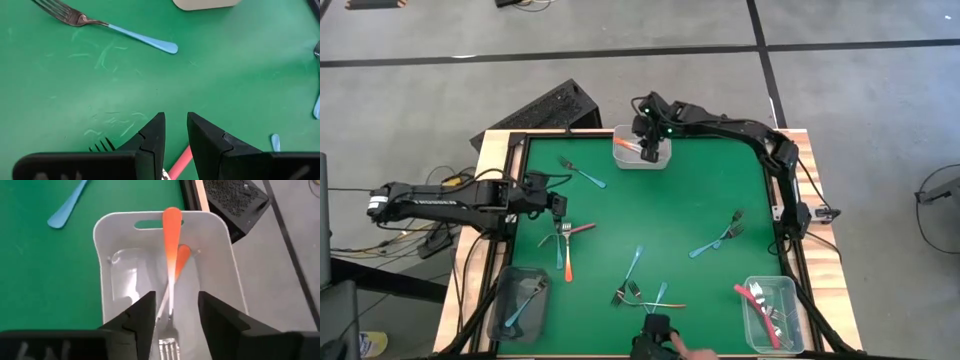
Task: Sort silverware by color (type)
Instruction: Put the orange fork into the white bin
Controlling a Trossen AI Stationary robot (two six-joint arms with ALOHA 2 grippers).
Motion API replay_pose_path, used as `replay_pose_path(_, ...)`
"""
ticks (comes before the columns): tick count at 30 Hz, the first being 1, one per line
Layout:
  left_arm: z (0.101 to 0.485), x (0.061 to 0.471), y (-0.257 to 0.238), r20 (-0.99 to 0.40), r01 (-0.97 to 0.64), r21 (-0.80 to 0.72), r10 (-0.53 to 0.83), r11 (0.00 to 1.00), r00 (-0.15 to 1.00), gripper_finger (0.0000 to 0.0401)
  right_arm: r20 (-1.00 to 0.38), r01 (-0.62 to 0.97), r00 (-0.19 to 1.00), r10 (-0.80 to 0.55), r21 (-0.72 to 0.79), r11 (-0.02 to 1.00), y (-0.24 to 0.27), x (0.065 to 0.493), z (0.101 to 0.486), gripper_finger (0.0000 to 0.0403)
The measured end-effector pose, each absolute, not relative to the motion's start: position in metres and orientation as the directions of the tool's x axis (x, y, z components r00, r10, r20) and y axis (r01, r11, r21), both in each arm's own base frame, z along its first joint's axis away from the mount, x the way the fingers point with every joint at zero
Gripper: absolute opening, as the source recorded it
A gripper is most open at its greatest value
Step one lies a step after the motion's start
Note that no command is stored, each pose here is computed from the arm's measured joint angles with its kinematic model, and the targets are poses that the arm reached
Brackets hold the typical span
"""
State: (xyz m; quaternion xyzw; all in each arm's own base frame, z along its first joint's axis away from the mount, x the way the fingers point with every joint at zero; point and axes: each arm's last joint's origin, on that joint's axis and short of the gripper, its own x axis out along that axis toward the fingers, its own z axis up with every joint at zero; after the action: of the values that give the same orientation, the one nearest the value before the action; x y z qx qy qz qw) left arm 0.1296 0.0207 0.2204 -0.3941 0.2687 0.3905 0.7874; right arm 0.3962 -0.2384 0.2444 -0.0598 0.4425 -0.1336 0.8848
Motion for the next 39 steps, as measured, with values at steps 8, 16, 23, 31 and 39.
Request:
replay_pose_path(8, 0.217, 0.126, 0.019, -0.775, -0.832, -0.374, 0.354, 0.410, 0.523, 0.0069, -0.744, 0.343, 0.626, -0.235, -0.008, 0.939, -0.220, 0.410, 0.255, 0.0181)
replay_pose_path(16, 0.215, 0.123, 0.018, -0.805, -0.823, -0.346, 0.309, 0.451, 0.507, 0.0069, -0.732, 0.336, 0.677, -0.080, 0.211, 0.918, -0.179, 0.428, 0.287, 0.0180)
replay_pose_path(23, 0.215, 0.124, 0.016, -0.809, -0.794, -0.344, 0.271, 0.502, 0.522, 0.0069, -0.853, 0.327, 0.520, 0.040, 0.243, 0.913, -0.125, 0.428, 0.283, 0.0180)
replay_pose_path(31, 0.221, 0.133, 0.010, -0.746, -0.711, -0.380, 0.258, 0.591, 0.613, 0.0069, -0.930, 0.380, 0.345, 0.129, 0.263, 0.887, -0.060, 0.426, 0.270, 0.0179)
replay_pose_path(39, 0.225, 0.137, 0.000, -0.702, -0.629, -0.374, 0.236, 0.681, 0.672, 0.0069, -0.978, 0.502, 0.199, 0.059, 0.154, 0.851, 0.016, 0.417, 0.268, 0.0170)
